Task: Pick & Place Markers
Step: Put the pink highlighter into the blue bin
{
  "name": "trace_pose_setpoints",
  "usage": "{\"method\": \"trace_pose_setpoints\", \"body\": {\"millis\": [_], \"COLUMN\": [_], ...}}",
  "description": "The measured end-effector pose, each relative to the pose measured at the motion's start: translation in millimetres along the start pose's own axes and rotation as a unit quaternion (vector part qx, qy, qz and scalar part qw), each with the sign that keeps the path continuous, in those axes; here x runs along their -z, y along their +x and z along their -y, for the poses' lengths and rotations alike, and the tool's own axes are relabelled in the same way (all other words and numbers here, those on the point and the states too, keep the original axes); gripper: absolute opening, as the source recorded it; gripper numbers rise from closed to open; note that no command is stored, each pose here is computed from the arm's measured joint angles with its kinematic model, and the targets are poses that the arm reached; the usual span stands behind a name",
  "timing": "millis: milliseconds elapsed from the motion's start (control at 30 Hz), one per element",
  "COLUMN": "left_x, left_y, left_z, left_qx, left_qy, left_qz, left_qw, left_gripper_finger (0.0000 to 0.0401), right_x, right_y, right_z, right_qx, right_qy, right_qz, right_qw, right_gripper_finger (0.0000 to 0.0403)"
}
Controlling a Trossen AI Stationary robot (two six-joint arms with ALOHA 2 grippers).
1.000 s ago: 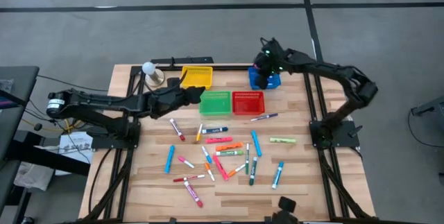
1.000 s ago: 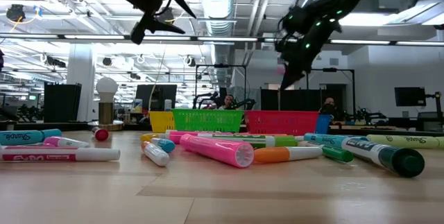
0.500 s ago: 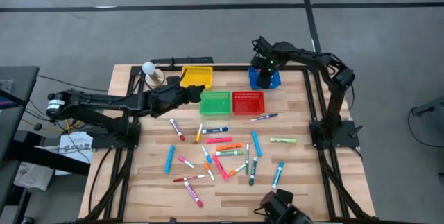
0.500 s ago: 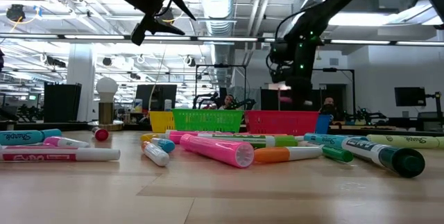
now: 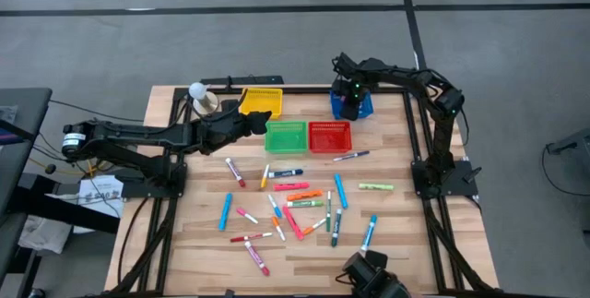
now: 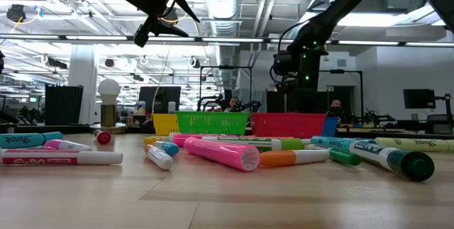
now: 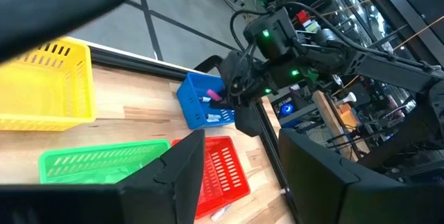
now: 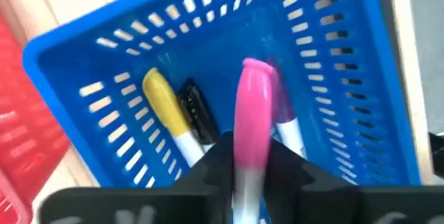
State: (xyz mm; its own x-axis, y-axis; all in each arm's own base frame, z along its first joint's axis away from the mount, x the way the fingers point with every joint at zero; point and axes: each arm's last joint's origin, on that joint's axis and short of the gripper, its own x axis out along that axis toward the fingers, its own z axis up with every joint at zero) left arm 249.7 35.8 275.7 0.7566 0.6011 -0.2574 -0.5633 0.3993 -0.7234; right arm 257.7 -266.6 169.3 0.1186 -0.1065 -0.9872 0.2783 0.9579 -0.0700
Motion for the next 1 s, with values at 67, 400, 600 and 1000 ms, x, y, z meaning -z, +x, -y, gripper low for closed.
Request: {"method": "trace_pose_setpoints", "body": {"millis": [67,400,600,1000], "left_x": [0.0,0.5,2.7,21.0], "left_y": [0.0,0.0,-1.0,-13.7], "left_z": [0.0,0.0,1.5,12.8], "left_qx": [0.000,0.002,0.015,0.074], "left_qy": [0.000,0.001,0.031,0.144], "left_qz": [0.000,-0.006,-0.023,-0.080], "left_qw": [1.000,1.000,0.999,0.984], "left_gripper_finger": [0.0182,0.0182,0.0182,0.0182], "right_x": [-0.3,0.1,-6.6,32.9], "right_y": [0.0,-1.3,-39.0,-182.7], "right_z": [0.7,2.4,1.8,-44.5], "right_qx": [0.008,0.008,-0.023,-0.156], "right_qy": [0.000,0.010,0.030,-0.017], "right_qz": [-0.001,-0.002,0.038,0.323], "right_qw": [1.000,1.000,0.999,0.933], "right_gripper_finger": [0.0068,0.0069,0.0069,0.0070]}}
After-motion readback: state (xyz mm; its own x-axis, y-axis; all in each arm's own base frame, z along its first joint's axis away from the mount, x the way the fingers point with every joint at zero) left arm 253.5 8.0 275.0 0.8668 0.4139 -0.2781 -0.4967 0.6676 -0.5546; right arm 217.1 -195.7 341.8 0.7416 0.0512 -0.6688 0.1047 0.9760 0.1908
